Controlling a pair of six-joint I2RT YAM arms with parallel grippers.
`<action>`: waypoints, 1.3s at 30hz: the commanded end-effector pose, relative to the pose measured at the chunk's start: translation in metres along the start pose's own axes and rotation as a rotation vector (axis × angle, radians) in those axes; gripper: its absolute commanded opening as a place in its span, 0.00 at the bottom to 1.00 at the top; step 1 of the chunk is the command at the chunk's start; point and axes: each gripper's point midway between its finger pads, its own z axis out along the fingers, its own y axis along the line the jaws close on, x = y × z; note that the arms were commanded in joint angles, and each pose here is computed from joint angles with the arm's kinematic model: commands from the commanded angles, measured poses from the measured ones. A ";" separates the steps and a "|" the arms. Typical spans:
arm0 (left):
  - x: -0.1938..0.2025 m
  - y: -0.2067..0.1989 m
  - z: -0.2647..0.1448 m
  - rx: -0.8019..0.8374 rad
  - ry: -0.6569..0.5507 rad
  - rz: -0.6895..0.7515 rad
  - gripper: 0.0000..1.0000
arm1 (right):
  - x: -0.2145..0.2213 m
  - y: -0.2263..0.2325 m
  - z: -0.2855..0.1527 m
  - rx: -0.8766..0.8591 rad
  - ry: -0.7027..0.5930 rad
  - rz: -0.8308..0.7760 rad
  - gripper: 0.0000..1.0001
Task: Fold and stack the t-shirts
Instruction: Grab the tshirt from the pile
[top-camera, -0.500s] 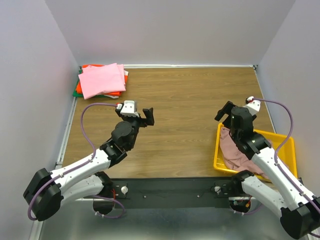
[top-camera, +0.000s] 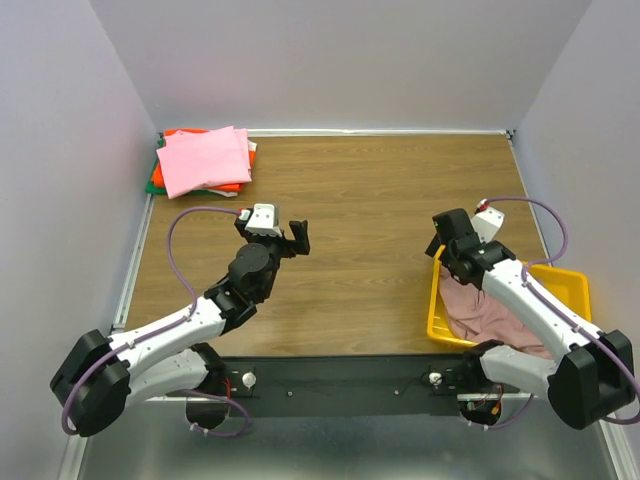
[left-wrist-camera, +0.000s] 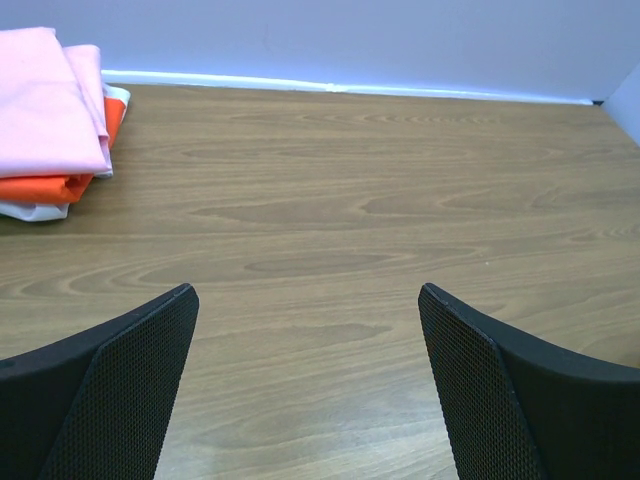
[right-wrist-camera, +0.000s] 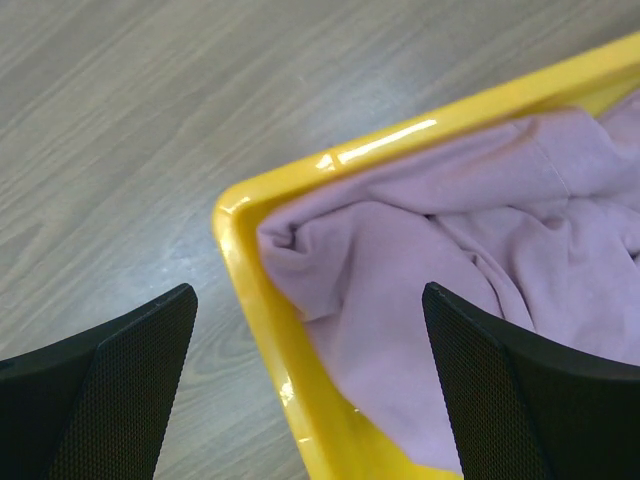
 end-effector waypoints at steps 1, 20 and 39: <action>-0.006 -0.003 0.004 -0.008 -0.018 -0.023 0.98 | 0.003 -0.020 -0.001 0.096 -0.005 0.081 1.00; 0.001 -0.005 0.007 -0.004 0.000 -0.021 0.98 | 0.043 -0.046 0.016 0.136 0.119 0.237 1.00; -0.003 -0.002 0.005 -0.014 -0.012 -0.025 0.98 | 0.089 -0.041 0.043 0.111 0.195 0.293 0.91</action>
